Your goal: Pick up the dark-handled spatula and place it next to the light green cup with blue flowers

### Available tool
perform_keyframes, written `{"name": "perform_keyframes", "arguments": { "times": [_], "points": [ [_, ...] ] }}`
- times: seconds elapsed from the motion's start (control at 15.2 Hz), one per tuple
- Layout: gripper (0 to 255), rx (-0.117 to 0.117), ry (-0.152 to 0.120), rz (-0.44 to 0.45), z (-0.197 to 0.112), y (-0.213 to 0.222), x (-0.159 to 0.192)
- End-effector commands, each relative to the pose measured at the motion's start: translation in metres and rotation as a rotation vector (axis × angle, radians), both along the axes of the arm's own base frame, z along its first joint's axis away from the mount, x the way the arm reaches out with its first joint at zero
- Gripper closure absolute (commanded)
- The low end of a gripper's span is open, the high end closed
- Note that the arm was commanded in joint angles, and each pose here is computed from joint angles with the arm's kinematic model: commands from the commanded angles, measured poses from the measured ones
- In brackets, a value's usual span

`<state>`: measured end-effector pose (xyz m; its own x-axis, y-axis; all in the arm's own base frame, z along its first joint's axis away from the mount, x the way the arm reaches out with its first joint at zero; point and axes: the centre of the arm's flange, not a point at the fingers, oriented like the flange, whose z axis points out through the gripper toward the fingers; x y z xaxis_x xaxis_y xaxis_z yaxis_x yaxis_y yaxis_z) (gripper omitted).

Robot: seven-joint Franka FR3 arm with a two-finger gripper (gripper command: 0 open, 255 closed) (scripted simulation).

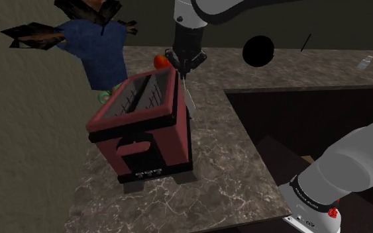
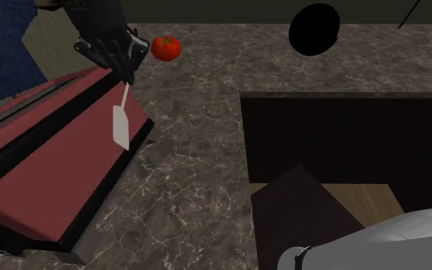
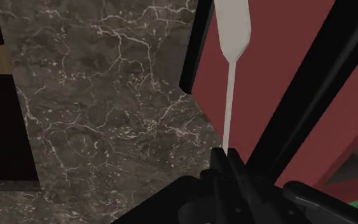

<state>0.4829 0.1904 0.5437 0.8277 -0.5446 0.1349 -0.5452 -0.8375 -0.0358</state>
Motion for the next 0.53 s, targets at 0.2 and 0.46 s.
{"name": "perform_keyframes", "arguments": {
  "times": [0.2,0.46],
  "points": [
    [0,0.102,0.012,0.106,0.018,-0.031,0.016],
    [0,0.166,0.02,0.173,0.017,-0.05,0.029]
  ]
}}
